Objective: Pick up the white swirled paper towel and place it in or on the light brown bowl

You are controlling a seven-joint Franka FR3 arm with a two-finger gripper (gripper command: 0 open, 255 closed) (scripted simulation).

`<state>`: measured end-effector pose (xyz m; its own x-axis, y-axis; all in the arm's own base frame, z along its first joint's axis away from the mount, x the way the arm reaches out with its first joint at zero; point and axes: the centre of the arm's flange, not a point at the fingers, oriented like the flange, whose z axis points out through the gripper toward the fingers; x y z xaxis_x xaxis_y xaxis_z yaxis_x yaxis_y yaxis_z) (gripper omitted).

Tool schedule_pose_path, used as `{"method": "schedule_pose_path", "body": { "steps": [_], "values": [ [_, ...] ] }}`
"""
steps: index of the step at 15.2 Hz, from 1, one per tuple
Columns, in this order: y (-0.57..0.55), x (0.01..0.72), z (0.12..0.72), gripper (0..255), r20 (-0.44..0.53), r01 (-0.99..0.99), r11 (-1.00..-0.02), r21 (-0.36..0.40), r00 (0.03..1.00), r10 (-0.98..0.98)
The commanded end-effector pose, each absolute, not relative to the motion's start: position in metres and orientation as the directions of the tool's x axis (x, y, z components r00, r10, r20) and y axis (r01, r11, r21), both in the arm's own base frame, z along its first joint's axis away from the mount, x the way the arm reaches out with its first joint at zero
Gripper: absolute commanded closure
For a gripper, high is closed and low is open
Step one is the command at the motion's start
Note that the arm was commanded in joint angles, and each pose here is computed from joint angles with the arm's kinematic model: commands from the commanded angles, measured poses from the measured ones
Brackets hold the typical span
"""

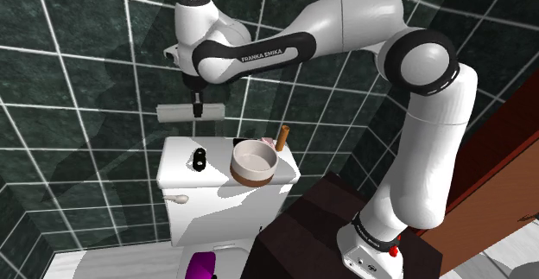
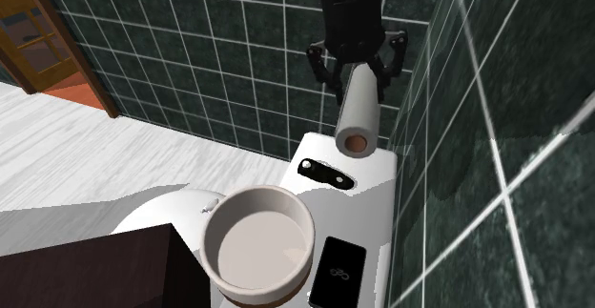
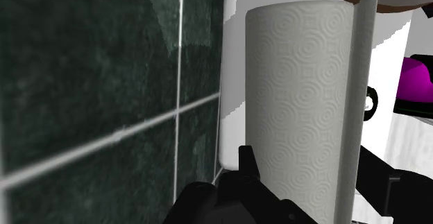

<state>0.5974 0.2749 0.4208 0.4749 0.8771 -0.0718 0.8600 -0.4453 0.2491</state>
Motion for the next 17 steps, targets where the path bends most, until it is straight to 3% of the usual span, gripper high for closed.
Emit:
{"method": "schedule_pose_path", "body": {
  "steps": [1,17],
  "values": [
    [0.275,0.597,0.43,255,-0.072,0.86,-0.445,0.249,0.475,0.877],
    [0.162,0.42,0.453,255,-0.072,0.86,-0.445,0.249,0.475,0.877]
  ]
}}
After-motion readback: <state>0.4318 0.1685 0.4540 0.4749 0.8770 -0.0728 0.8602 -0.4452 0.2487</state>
